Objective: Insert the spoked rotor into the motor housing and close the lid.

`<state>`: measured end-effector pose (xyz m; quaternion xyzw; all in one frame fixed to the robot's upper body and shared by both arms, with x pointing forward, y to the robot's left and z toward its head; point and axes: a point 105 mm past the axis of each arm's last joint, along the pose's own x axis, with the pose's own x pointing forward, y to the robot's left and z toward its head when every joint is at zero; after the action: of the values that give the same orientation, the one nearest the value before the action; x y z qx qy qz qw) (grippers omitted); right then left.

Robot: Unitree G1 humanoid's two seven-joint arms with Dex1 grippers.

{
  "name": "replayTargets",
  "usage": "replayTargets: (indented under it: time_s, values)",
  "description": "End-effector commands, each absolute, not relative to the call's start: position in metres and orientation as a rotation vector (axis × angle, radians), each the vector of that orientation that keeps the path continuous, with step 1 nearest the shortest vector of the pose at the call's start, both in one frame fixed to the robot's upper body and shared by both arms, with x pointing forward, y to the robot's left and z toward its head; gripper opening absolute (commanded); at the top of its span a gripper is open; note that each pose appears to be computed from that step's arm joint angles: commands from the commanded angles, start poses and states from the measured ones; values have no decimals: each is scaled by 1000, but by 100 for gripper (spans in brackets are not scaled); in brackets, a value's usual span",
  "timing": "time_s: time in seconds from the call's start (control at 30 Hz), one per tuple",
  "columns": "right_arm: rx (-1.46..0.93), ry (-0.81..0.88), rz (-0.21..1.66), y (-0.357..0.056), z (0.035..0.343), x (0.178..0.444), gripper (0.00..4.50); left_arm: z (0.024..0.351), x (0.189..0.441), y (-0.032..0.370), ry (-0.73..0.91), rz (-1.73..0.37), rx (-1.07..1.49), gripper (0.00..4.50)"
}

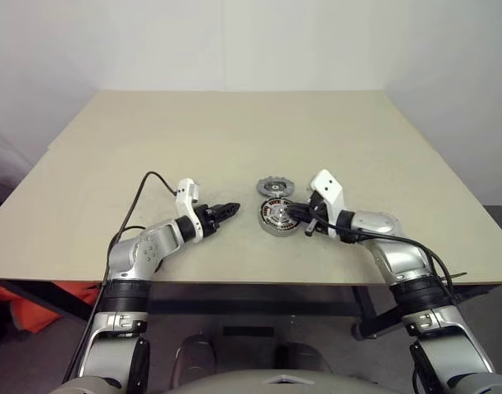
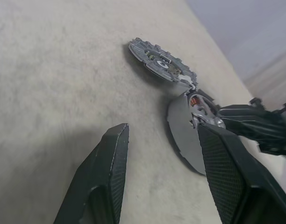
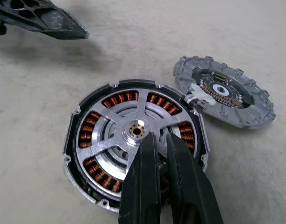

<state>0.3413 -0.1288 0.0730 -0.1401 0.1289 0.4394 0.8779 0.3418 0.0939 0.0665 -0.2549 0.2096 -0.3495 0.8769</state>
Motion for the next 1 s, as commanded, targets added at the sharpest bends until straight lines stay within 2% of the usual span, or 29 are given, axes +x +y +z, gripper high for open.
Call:
replayTargets:
  time_s: [0.03,0.23,0.37,0.73,1.0]
  values:
    - [-320,171,918,-123,102,351,34,83,346,90,343,-765,-417,246]
    - [-295,224,930,-119,85,348,34,86,343,86,296,-798,-291,246]
    - [-303,299,934,-121,62,342,34,85,338,83,289,-835,-224,246]
    - [-308,153,934,-119,107,350,34,90,334,78,255,-913,-103,246]
    - [-328,248,886,-125,71,351,34,92,343,78,206,-863,-68,246]
